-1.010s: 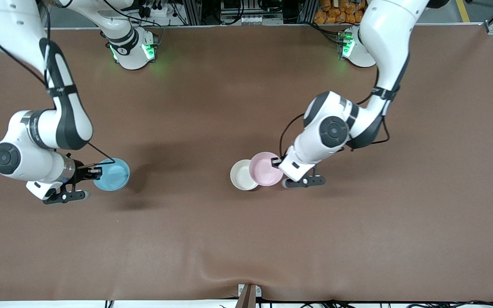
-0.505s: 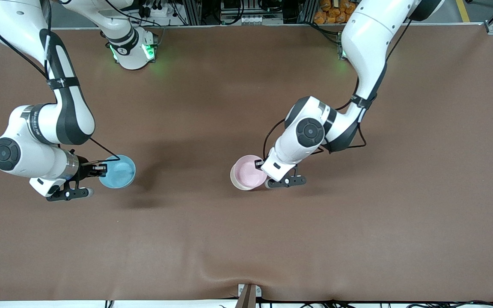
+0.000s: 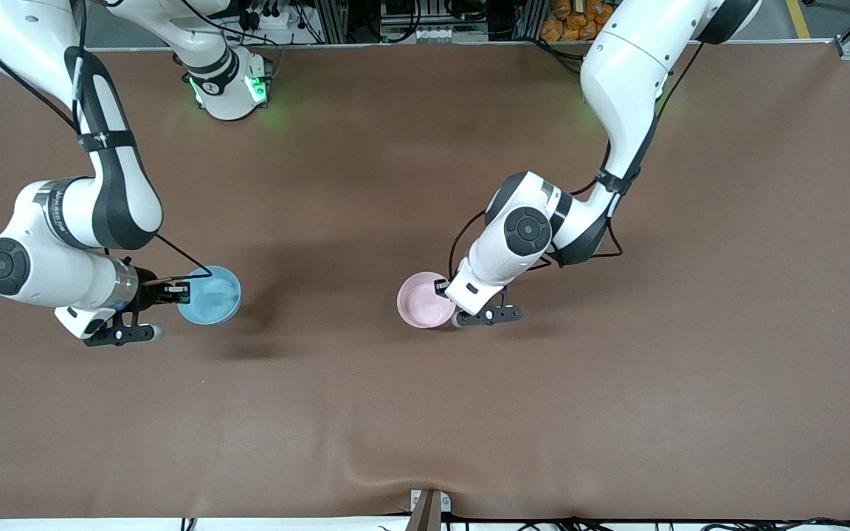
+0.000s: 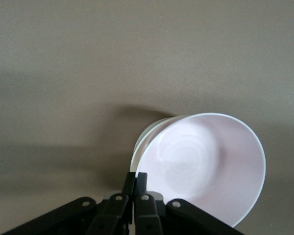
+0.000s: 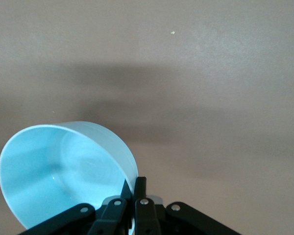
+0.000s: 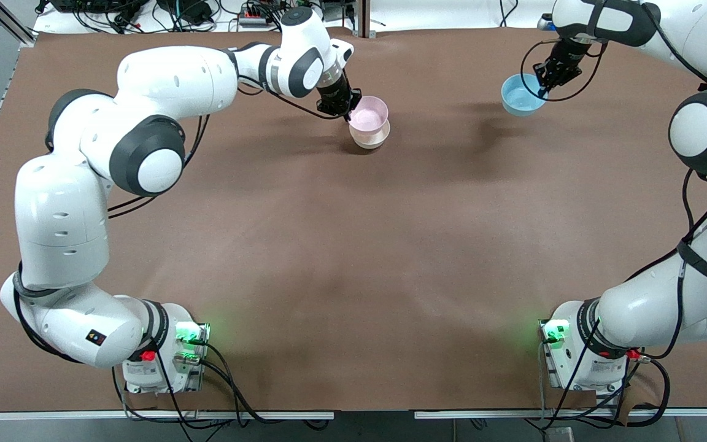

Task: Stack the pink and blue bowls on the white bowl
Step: 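Lower the pink bowl into the white bowl while the right gripper lifts the blue bowl, then open the left gripper and withdraw it while the right gripper carries the blue bowl, then move the blue bowl with the right gripper over the pink bowl, then lower the blue bowl into the pink bowl with the right gripper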

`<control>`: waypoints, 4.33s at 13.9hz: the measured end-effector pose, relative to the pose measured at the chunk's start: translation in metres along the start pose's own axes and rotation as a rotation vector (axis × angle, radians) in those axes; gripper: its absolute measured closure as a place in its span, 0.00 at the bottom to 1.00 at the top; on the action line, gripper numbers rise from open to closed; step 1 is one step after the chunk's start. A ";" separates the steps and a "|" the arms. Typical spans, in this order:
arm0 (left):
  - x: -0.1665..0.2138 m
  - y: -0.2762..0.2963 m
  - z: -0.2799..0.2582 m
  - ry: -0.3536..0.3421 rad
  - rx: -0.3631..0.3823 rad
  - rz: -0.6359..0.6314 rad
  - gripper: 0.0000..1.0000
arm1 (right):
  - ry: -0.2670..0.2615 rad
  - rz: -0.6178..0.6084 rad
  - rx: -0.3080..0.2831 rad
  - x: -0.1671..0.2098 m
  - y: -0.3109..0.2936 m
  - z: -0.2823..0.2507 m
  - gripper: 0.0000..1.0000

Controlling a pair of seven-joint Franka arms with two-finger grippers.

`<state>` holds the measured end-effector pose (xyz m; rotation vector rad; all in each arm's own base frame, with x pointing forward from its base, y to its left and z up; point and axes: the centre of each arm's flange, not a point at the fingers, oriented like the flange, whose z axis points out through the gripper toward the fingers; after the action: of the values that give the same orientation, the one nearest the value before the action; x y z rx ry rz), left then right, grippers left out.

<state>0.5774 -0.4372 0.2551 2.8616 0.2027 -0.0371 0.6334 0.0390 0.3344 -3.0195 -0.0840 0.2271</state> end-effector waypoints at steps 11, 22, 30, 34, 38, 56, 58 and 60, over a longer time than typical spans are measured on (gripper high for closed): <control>0.002 -0.004 0.017 0.004 -0.001 -0.018 0.73 | 0.007 0.343 0.064 -0.037 -0.204 -0.023 0.96; 0.061 -0.050 -0.145 0.155 0.148 0.033 0.00 | 0.015 0.415 0.064 -0.050 -0.260 -0.021 0.96; 0.119 -0.183 -0.255 0.145 0.228 0.165 0.00 | 0.018 0.422 0.063 -0.046 -0.257 -0.020 0.96; 0.132 -0.244 -0.296 0.130 0.243 0.213 0.00 | 0.018 0.423 0.064 -0.046 -0.257 -0.021 0.96; 0.096 -0.244 -0.360 0.081 0.270 0.209 0.00 | 0.022 0.454 0.069 -0.047 -0.263 -0.024 0.96; 0.010 -0.295 -0.499 0.061 0.299 0.192 0.00 | 0.063 0.621 0.179 -0.028 -0.370 0.096 0.96; 0.011 -0.301 -0.501 0.062 0.299 0.185 0.00 | 0.067 0.621 0.176 -0.024 -0.369 0.106 0.96; 0.011 -0.301 -0.500 0.061 0.299 0.184 0.00 | 0.064 0.620 0.171 -0.023 -0.368 0.112 0.96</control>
<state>0.5485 -0.0138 0.6560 3.1687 -0.0620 0.0613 0.5760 0.4151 0.2705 -2.7829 0.8352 0.1735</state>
